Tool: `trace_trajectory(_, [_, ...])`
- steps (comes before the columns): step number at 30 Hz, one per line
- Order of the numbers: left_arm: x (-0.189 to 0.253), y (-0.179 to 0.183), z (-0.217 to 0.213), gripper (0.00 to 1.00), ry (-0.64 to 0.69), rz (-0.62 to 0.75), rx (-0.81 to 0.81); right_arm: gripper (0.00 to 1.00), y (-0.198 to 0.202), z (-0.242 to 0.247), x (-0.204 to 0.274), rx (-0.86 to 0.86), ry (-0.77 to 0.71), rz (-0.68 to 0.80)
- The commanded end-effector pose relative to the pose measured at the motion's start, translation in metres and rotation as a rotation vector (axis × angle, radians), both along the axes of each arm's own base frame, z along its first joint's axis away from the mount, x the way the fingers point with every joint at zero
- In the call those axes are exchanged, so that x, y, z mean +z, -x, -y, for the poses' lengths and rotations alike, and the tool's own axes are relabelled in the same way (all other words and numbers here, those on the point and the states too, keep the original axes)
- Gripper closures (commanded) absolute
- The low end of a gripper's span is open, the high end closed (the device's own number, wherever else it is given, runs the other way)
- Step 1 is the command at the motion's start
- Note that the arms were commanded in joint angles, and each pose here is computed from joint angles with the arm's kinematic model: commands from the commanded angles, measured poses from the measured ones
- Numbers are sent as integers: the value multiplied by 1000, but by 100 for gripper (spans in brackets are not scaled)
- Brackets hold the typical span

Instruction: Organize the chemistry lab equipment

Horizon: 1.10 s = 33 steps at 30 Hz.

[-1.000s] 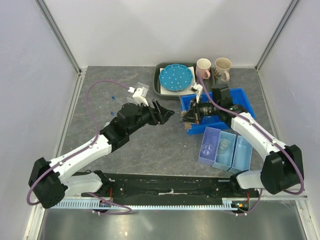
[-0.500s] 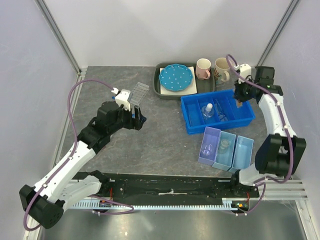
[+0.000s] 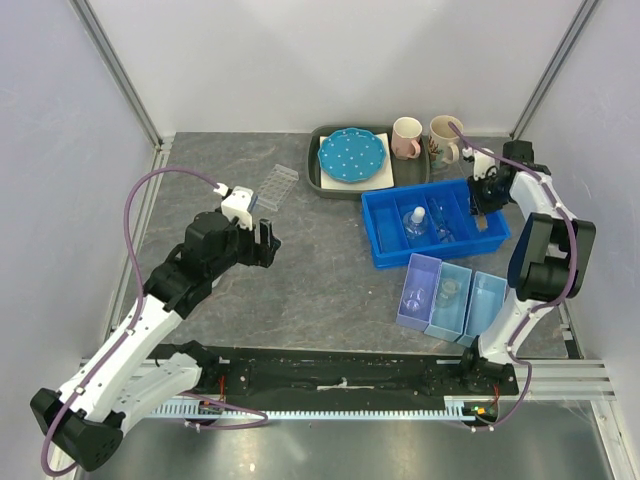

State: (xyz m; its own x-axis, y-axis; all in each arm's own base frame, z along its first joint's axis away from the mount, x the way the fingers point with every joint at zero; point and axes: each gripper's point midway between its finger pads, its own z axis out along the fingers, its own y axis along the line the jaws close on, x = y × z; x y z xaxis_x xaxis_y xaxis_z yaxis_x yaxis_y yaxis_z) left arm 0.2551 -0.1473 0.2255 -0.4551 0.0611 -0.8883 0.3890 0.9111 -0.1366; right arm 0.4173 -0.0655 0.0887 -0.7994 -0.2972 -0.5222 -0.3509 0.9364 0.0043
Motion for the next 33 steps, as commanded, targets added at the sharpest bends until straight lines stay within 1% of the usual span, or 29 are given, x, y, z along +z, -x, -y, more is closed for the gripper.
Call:
trace_trajectory(1, [3,-2,-6,21,-35,36,9,75,-1,2,-10,1,-19,-19])
trace_trajectory(3, [3,-2,-7,21,-34,38,11,69,-1,3,-6,-5,-27,-6])
trace_trajectory(4, [3,-2,-7,21,-32,38,11,62,-1,3,-1,-5,-31,8])
trace_trajectory(6, [2,-3,-7,21,-35,36,14,54,-2,3,15,-5,-27,46])
trace_trajectory(7, [2,-3,-7,21,-37,33,14,48,-2,2,22,-3,-29,60])
trace_trajectory(10, [0,-3,-7,21,-37,28,17,39,-3,-2,49,-1,-40,127])
trace_trajectory(13, [-1,-4,-8,21,-40,27,24,35,-1,-8,71,1,-58,180])
trace_trajectory(17, [-2,-6,-8,21,-42,26,32,32,8,-24,100,29,-118,254])
trace_trajectory(20, [-5,-7,-8,21,-44,20,34,27,22,-54,119,98,-240,307])
trace_trajectory(21, [-5,-7,-8,21,-46,18,34,26,31,-70,116,142,-318,303])
trace_trajectory(23, [-7,-8,-7,21,-44,12,36,24,41,-82,128,177,-364,354])
trace_trajectory(24, [-9,-8,-7,21,-47,7,38,21,49,-88,119,159,-405,332])
trace_trajectory(26, [-10,-9,-7,19,-40,5,43,18,56,-99,131,199,-445,397])
trace_trajectory(27, [-11,-8,-6,18,-38,2,43,14,63,-103,121,192,-471,381])
trace_trajectory(29, [-13,-8,-6,14,-27,-3,47,9,70,-110,130,233,-480,433])
trace_trajectory(30, [-14,-8,-5,13,-19,-7,48,5,75,-111,124,235,-482,430])
trace_trajectory(31, [-14,-9,-4,9,-1,-14,57,4,75,-111,126,245,-473,454])
trace_trajectory(33, [-19,-7,3,8,45,-49,46,2,81,-113,124,255,-468,471])
